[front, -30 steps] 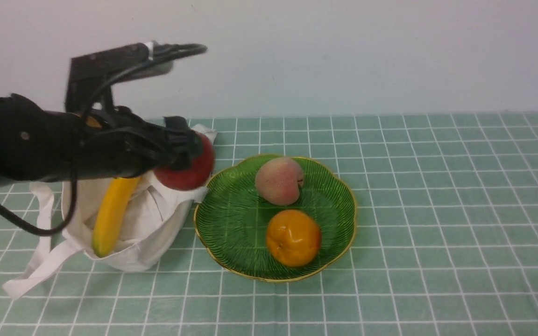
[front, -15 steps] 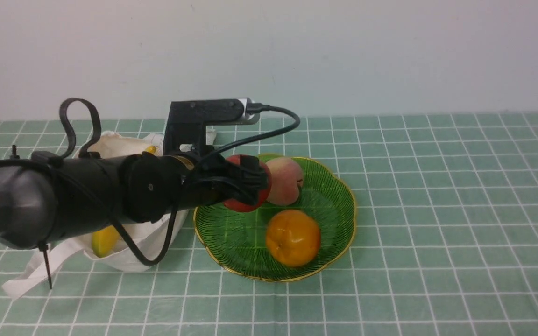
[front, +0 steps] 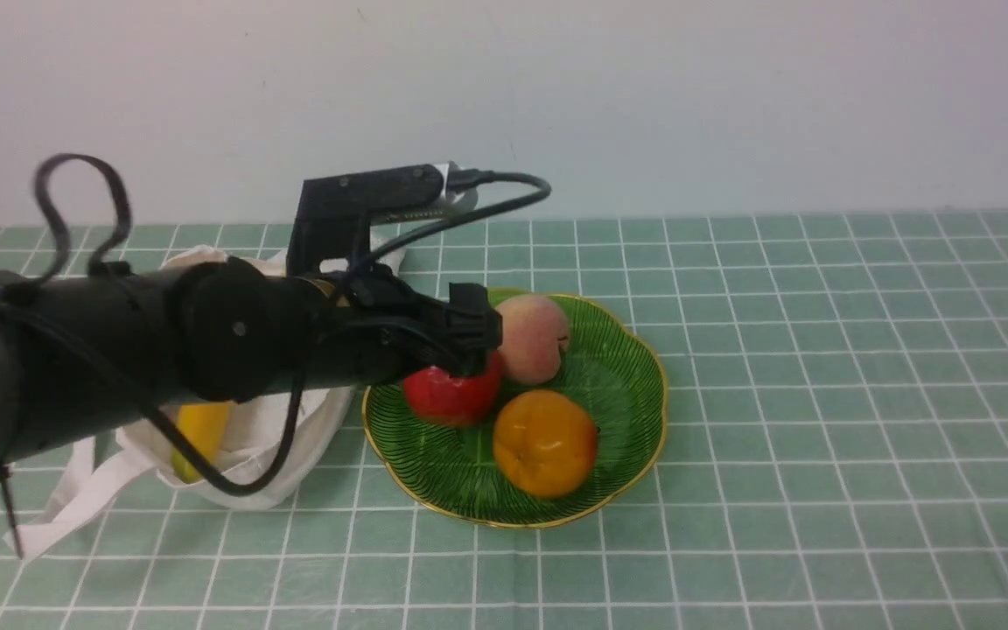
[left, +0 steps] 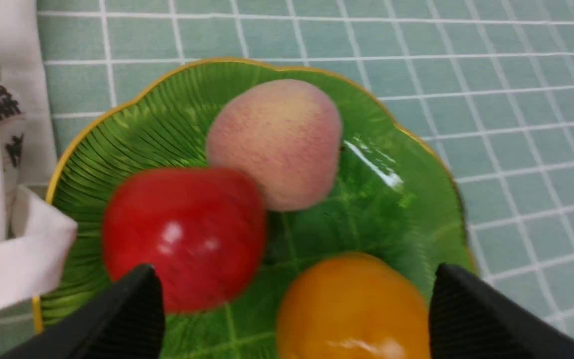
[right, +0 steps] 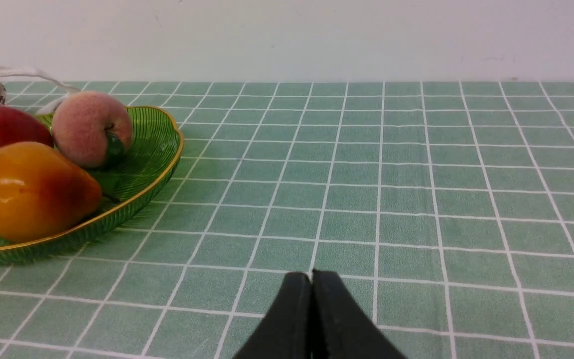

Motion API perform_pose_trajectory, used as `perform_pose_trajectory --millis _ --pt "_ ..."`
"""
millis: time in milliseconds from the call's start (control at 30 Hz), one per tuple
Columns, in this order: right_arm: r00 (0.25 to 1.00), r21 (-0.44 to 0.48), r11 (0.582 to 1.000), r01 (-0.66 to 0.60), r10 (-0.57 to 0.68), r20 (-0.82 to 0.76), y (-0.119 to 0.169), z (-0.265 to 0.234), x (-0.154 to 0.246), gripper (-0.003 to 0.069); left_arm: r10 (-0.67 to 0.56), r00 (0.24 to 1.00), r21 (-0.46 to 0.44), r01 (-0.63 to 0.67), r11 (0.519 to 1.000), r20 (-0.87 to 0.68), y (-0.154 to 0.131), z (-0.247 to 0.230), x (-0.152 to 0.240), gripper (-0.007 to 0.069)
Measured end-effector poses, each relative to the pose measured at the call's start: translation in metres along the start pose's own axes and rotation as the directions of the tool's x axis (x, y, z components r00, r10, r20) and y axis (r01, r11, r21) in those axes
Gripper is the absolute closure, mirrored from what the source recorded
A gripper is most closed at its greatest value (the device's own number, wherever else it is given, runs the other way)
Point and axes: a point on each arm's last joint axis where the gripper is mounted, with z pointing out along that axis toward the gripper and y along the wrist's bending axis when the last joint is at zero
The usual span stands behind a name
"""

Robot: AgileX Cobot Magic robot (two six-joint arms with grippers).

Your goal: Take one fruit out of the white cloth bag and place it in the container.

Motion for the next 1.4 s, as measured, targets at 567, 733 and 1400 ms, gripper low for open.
perform_pose_trajectory --millis 567,733,1400 --pt "1.000 0.000 1.000 0.000 0.000 0.000 0.000 0.000 0.000 0.0674 0.297 0.953 0.194 -0.304 0.933 0.064 -0.030 -0.195 0.006 0.0633" --pt "1.000 0.000 1.000 0.000 0.000 0.000 0.000 0.000 0.000 0.0674 0.353 0.924 0.201 -0.377 0.904 0.147 -0.021 -0.238 0.038 0.0633" --pt "1.000 0.000 1.000 0.000 0.000 0.000 0.000 0.000 0.000 0.0674 0.247 0.842 0.108 -0.336 0.936 0.479 0.039 -0.227 0.150 0.0633"
